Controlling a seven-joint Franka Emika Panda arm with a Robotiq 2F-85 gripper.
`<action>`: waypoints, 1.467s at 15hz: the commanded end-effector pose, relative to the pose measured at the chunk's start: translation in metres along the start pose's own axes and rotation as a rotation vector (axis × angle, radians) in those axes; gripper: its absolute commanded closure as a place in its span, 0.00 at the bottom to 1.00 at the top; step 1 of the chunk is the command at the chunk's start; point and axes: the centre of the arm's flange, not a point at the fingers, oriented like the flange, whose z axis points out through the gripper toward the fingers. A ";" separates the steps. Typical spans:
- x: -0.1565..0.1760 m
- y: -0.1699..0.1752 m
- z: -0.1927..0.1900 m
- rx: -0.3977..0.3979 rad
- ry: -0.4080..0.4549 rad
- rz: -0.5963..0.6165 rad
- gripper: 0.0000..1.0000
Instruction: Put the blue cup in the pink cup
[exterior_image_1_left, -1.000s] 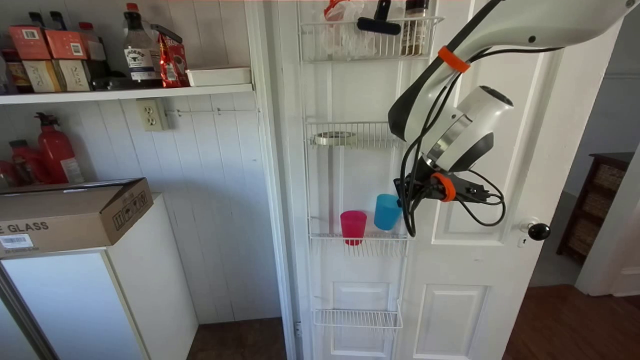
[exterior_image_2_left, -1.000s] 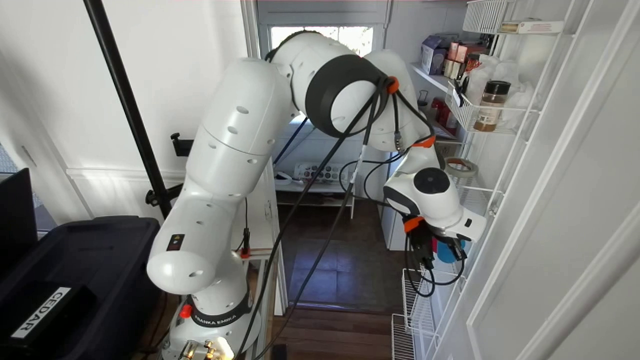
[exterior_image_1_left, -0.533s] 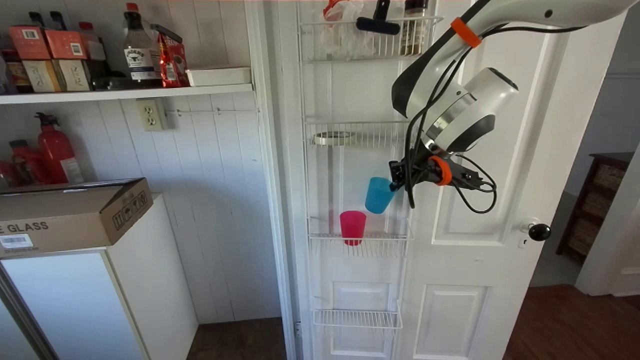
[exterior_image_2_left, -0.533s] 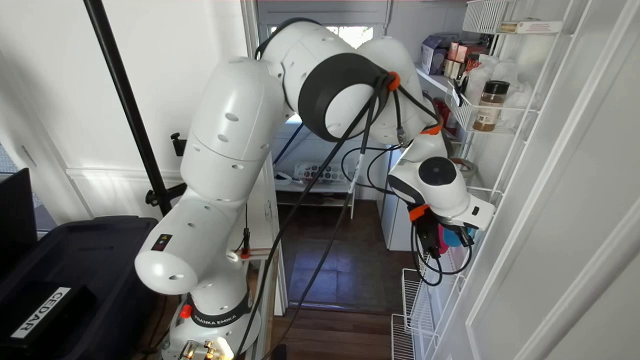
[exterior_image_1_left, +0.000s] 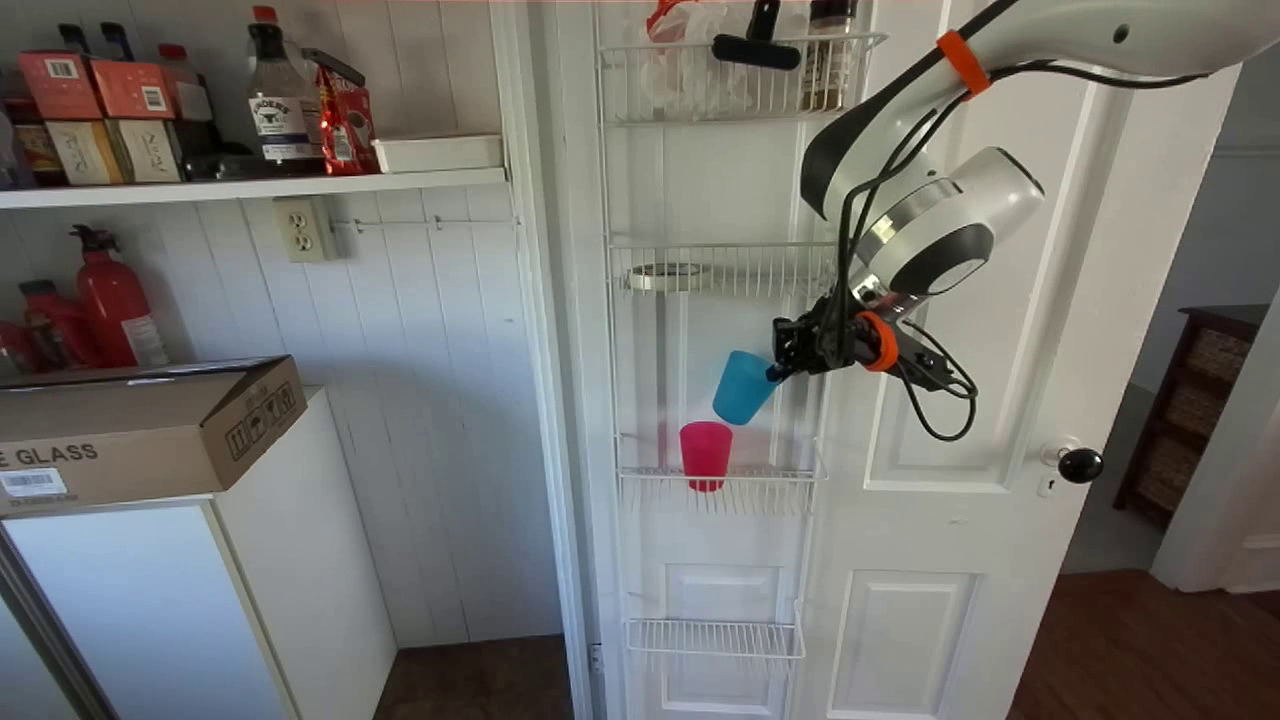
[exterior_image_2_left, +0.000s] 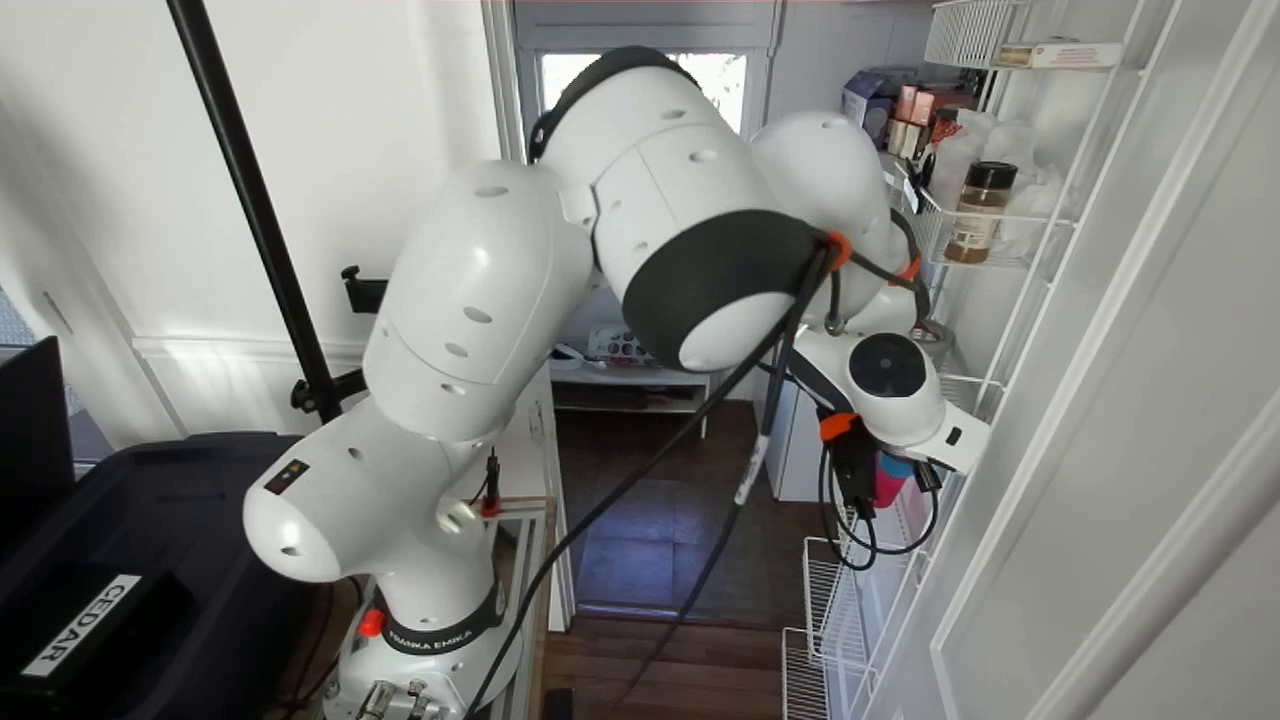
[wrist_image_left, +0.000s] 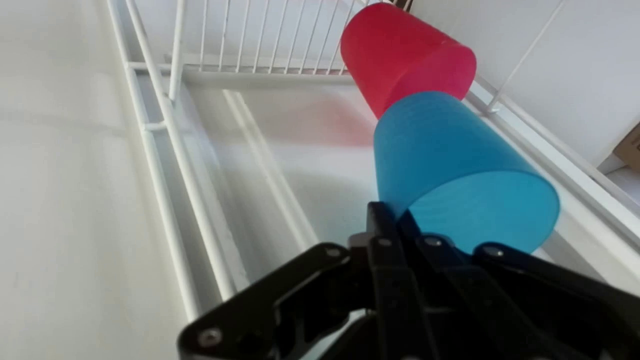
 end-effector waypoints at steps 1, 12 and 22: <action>-0.030 0.010 0.018 0.080 0.035 0.036 0.99; -0.055 0.016 0.049 0.117 0.012 0.062 0.99; -0.056 0.011 0.049 0.078 0.001 0.022 0.43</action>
